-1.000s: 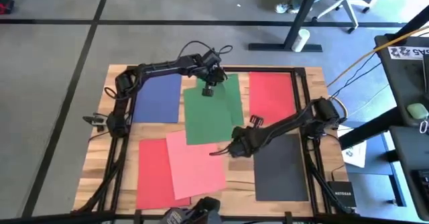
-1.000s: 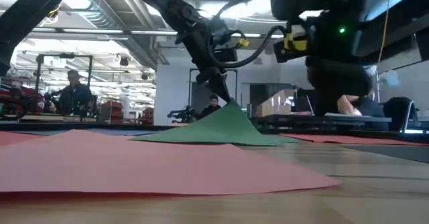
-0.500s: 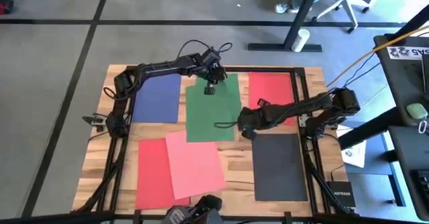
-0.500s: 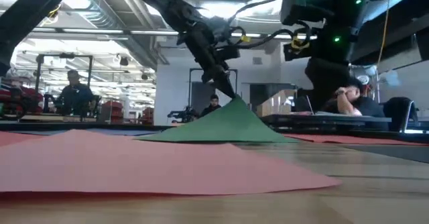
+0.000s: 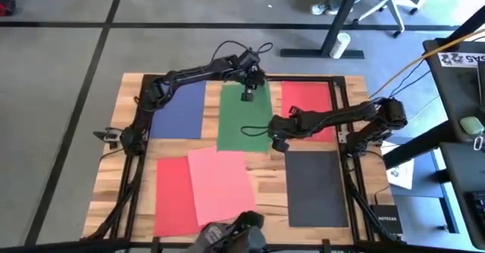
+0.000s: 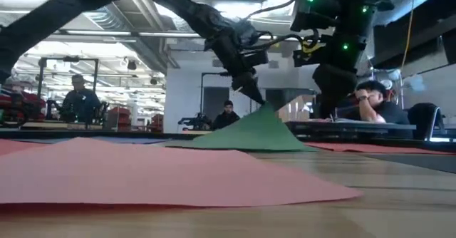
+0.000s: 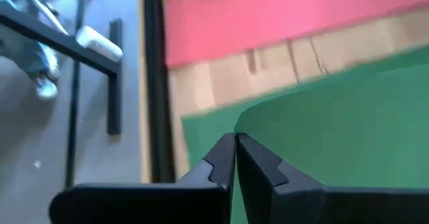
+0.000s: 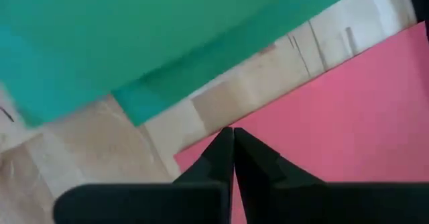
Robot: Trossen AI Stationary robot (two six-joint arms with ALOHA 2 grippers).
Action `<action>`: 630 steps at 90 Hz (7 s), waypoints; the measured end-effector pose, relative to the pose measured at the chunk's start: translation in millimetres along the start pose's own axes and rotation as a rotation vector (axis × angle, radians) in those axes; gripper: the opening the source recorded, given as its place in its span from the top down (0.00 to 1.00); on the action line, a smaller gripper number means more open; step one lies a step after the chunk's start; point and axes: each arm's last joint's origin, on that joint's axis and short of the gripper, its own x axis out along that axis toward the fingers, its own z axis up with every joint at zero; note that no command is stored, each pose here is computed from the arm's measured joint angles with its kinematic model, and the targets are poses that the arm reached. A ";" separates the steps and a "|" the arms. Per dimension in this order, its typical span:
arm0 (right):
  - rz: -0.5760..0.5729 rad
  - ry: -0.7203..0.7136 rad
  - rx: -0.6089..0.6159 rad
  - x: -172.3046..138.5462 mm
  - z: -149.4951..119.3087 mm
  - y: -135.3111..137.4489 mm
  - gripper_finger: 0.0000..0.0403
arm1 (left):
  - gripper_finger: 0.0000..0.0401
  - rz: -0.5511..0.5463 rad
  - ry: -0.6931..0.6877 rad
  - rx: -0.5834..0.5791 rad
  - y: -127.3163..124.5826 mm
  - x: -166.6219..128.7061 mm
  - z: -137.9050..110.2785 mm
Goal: Organize paper
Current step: Stack the green paper on top of the other green paper, then move the pink paper to the bottom middle of the table
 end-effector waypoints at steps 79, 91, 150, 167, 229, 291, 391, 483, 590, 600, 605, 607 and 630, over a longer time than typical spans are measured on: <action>0.008 -0.006 0.005 0.0 0.8 0.6 1.00 | 0.91 0.023 -0.002 0.058 19.0 12.2 -10.9; 0.008 -0.006 0.005 0.0 0.8 0.6 1.00 | 0.84 0.026 -0.006 0.052 19.1 12.2 -10.5; 0.038 0.018 -0.068 7.1 6.3 -15.2 1.00 | 1.00 -0.180 0.495 -0.204 -20.8 -4.2 -36.1; 0.071 0.047 -0.092 17.0 11.9 -40.1 1.00 | 1.00 -0.247 0.605 -0.264 -30.6 -8.1 -45.5; 0.213 -0.040 -0.061 40.5 24.9 -112.9 1.00 | 1.00 -0.195 0.656 -0.436 -32.2 -26.5 -128.2; 0.269 -0.001 0.010 95.3 59.3 -168.3 1.00 | 1.00 -0.109 0.542 -0.405 -21.0 -15.8 -135.7; 0.304 0.001 0.004 104.0 57.3 -171.9 1.00 | 1.00 -0.100 0.502 -0.435 -21.5 0.0 -155.2; 0.357 -0.042 -0.016 94.7 69.4 -167.9 1.00 | 1.00 -0.018 0.463 -0.483 -9.0 -22.2 -146.2; 0.446 -0.164 -0.032 130.5 95.8 -93.1 1.00 | 1.00 -0.074 -0.121 -0.751 -135.8 -101.5 -112.4; 0.433 -0.173 -0.026 131.5 96.3 -96.6 1.00 | 1.00 -0.048 -0.114 -0.730 -147.8 -105.5 -109.6; 0.430 -0.177 -0.031 130.0 96.5 -96.8 1.00 | 1.00 -0.041 -0.104 -0.734 -153.3 -106.4 -109.5; 0.427 -0.180 -0.036 129.4 96.6 -96.9 1.00 | 1.00 -0.038 -0.104 -0.739 -154.9 -107.0 -109.4; 0.416 -0.194 -0.026 118.1 97.7 -99.9 1.00 | 1.00 -0.076 -0.133 -0.757 -178.2 -109.9 -107.8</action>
